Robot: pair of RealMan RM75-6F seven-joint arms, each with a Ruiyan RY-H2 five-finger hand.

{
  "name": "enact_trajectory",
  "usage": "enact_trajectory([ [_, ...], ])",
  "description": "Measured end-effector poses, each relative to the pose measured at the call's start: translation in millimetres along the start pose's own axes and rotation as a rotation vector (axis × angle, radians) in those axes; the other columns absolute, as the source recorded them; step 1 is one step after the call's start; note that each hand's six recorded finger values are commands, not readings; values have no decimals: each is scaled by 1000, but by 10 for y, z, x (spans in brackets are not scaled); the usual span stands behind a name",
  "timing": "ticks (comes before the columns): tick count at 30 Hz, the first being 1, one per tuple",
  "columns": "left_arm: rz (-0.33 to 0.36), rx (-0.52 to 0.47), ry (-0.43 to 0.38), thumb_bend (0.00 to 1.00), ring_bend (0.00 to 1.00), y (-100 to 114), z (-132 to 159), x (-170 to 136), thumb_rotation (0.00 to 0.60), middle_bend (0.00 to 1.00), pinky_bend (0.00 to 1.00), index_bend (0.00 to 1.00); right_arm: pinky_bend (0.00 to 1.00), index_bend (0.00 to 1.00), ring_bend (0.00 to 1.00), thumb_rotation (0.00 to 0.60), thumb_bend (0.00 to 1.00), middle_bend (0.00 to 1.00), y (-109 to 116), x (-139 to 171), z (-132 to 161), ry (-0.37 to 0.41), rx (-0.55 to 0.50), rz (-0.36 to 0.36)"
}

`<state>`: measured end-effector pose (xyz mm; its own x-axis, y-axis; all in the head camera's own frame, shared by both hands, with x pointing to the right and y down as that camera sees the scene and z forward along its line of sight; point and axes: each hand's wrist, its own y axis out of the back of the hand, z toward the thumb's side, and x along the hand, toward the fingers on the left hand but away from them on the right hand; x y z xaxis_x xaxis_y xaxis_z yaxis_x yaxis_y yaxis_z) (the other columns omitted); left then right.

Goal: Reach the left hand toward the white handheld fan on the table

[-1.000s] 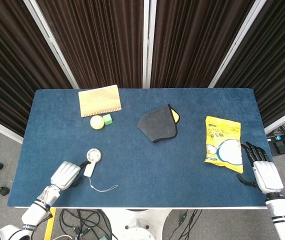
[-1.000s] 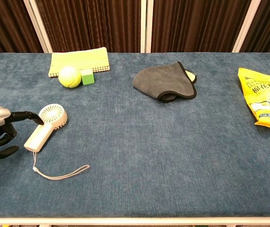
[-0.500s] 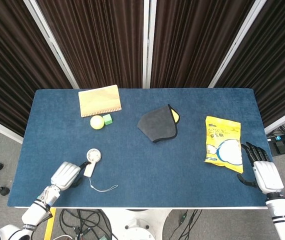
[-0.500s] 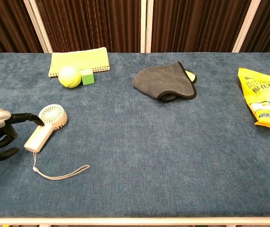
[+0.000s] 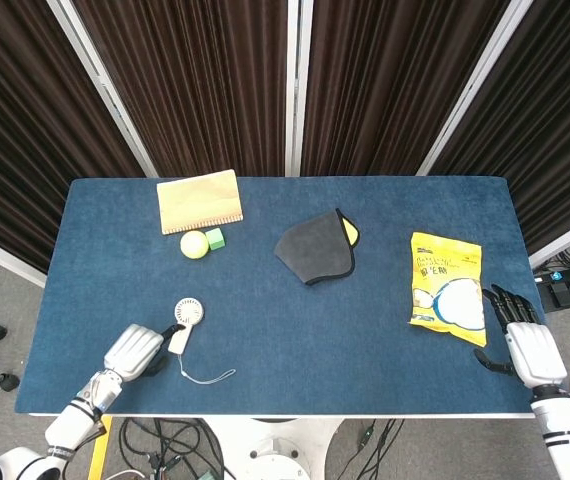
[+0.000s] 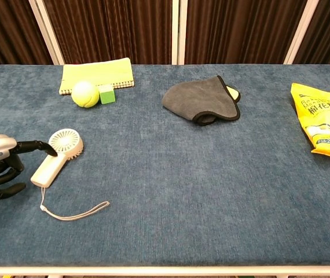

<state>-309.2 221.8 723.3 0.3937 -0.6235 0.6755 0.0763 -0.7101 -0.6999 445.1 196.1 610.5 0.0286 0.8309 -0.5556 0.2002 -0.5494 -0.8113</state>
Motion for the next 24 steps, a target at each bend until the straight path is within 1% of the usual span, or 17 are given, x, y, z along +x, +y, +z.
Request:
enact_trajectory([
  [6,52,-3,18,416,833,170,-12,-13,600,826,853,209,0,0,0,600,155,0,17,2,-5,1,-4,-4],
  [12,95,-14,21,417,833,359,2,-99,600,826,853,209,0,0,0,600,155,0,8,2,-11,0,-4,-2],
  [15,134,-16,33,417,833,444,-24,-126,600,824,853,209,0,0,0,600,155,0,7,3,-10,1,-4,-3],
  [18,198,-16,58,417,832,543,-85,-147,600,821,849,209,0,0,0,600,155,0,15,6,-4,2,-5,-6],
  [20,258,-8,90,413,804,625,-168,-170,600,791,823,204,0,0,0,600,155,0,18,9,-1,3,-6,-7],
  [23,346,2,153,397,718,745,-332,-233,600,721,765,194,0,0,0,600,155,0,17,11,5,3,-5,-7],
  [24,370,-1,171,384,668,779,-379,-255,600,688,742,192,0,0,0,600,155,0,15,9,6,2,-5,-7],
])
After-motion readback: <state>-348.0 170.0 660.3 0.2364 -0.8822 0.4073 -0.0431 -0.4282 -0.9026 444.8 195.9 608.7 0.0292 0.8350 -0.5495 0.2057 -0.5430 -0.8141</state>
